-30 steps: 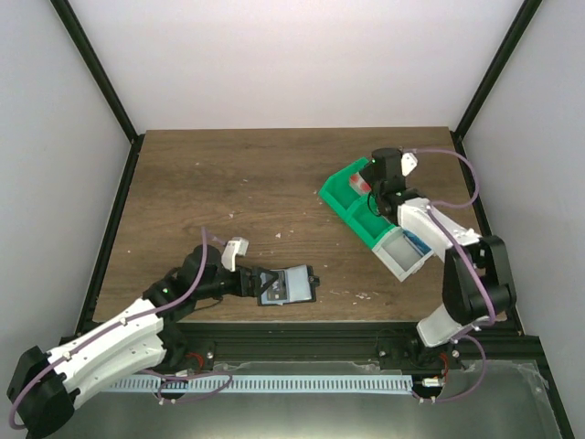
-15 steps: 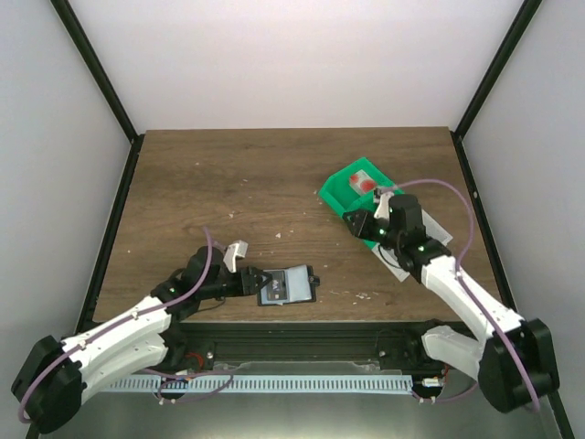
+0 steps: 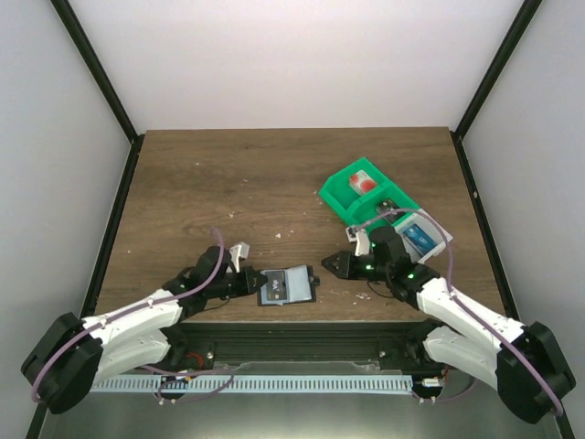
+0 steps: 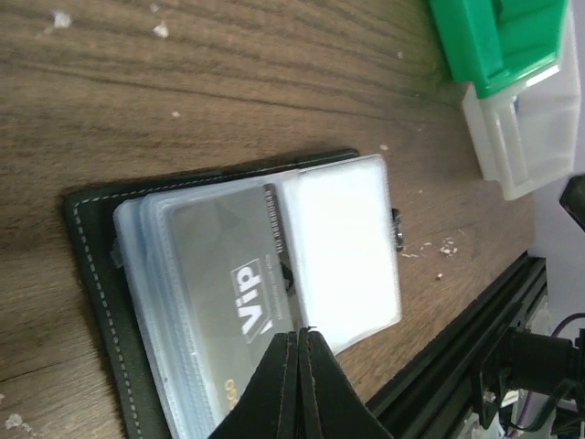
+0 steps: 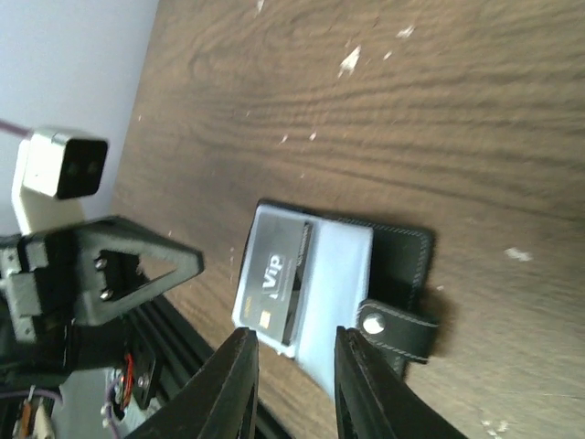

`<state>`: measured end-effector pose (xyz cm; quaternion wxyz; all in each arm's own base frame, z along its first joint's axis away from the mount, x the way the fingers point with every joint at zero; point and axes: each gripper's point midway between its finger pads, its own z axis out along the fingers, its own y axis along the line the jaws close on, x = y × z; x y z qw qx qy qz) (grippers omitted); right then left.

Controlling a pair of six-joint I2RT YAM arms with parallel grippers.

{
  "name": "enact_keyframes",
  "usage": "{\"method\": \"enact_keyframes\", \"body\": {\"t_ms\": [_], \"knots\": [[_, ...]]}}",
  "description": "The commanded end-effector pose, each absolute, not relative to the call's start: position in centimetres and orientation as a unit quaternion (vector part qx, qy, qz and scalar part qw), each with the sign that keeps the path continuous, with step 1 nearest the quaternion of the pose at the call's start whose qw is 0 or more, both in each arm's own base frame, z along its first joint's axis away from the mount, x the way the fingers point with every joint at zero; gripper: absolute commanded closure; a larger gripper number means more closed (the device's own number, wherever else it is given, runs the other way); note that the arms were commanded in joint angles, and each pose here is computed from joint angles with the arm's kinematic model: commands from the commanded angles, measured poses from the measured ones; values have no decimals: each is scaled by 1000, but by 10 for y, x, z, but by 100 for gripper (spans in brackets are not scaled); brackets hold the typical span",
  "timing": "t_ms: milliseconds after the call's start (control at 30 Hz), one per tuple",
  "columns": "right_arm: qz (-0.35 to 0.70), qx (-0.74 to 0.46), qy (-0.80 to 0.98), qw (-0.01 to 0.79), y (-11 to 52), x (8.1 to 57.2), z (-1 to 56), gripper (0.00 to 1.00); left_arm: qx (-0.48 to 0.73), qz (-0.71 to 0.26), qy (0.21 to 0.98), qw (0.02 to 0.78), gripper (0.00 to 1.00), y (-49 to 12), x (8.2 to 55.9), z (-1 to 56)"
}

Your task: Take the credit cards out of the card holder

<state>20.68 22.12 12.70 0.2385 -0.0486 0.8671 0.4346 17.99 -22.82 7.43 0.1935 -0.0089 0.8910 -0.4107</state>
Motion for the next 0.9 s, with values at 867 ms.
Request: {"method": "enact_keyframes", "body": {"t_ms": [867], "knots": [[420, -146, 883, 152, 329, 183, 73, 79, -25, -374, 918, 129, 100, -220, 164, 10]]}}
